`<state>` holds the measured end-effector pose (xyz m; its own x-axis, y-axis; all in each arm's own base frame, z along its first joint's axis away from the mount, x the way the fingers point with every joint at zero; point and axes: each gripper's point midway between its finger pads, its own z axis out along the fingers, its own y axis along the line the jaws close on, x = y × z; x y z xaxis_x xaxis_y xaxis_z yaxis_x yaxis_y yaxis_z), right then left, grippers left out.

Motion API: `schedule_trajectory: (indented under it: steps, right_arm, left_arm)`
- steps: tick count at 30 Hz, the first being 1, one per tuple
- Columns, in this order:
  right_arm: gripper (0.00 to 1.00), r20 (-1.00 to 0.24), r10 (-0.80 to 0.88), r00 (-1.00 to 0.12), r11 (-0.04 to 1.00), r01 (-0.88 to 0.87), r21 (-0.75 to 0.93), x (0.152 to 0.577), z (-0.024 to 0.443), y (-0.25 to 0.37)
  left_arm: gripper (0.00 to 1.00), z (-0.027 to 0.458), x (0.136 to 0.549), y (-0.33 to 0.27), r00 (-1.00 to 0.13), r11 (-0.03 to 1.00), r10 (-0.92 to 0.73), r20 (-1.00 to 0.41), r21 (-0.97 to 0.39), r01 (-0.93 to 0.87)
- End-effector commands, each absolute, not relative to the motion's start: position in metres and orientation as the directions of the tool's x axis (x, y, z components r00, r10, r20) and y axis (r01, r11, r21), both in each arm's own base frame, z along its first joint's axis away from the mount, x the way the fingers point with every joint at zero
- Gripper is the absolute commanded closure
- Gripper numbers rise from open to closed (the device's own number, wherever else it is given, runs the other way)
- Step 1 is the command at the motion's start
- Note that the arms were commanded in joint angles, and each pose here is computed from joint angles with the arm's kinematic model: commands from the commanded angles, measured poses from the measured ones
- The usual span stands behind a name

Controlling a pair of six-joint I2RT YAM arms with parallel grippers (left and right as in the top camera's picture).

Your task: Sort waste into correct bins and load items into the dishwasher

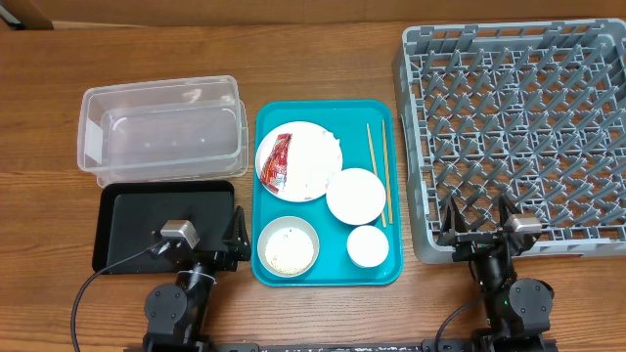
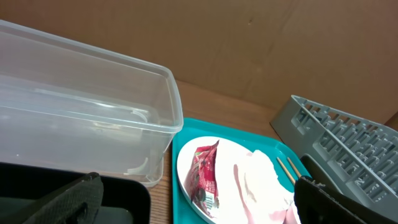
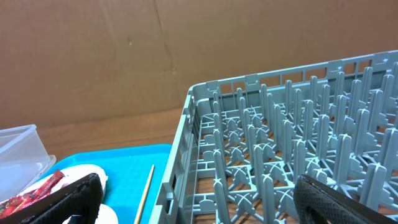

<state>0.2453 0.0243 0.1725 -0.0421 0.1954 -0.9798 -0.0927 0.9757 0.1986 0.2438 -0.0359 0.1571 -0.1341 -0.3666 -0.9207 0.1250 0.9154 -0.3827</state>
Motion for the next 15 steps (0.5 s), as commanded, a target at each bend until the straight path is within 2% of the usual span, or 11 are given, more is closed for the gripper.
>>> schedule_trajectory:
  steps: [1, 7, 13, 15]
  right_arm:
    - [0.00, -0.980, 0.195, -0.038, 0.976, -0.087, 0.198, 0.245, 0.171, 0.023]
    - [0.00, -0.980, 0.196, -0.037, 0.976, -0.087, 0.198, 0.245, 0.171, 0.023]
    - [0.00, -0.980, 0.196, -0.038, 0.976, -0.089, 0.199, 0.245, 0.171, 0.023]
    - [0.00, -0.980, 0.195, -0.046, 0.970, -0.140, 0.200, 0.244, 0.171, 0.032]
  left_arm:
    - [0.00, 0.155, 0.245, -0.028, -0.117, 0.930, -0.347, -0.931, -0.357, 0.083]
    - [0.00, 0.164, 0.245, -0.028, -0.088, 0.916, -0.383, -0.920, -0.390, 0.090]
    - [0.00, 0.157, 0.243, -0.040, -0.141, 0.907, -0.377, -0.915, -0.396, 0.146]
    - [0.00, 0.159, 0.241, -0.049, -0.159, 0.891, -0.383, -0.910, -0.409, 0.197]
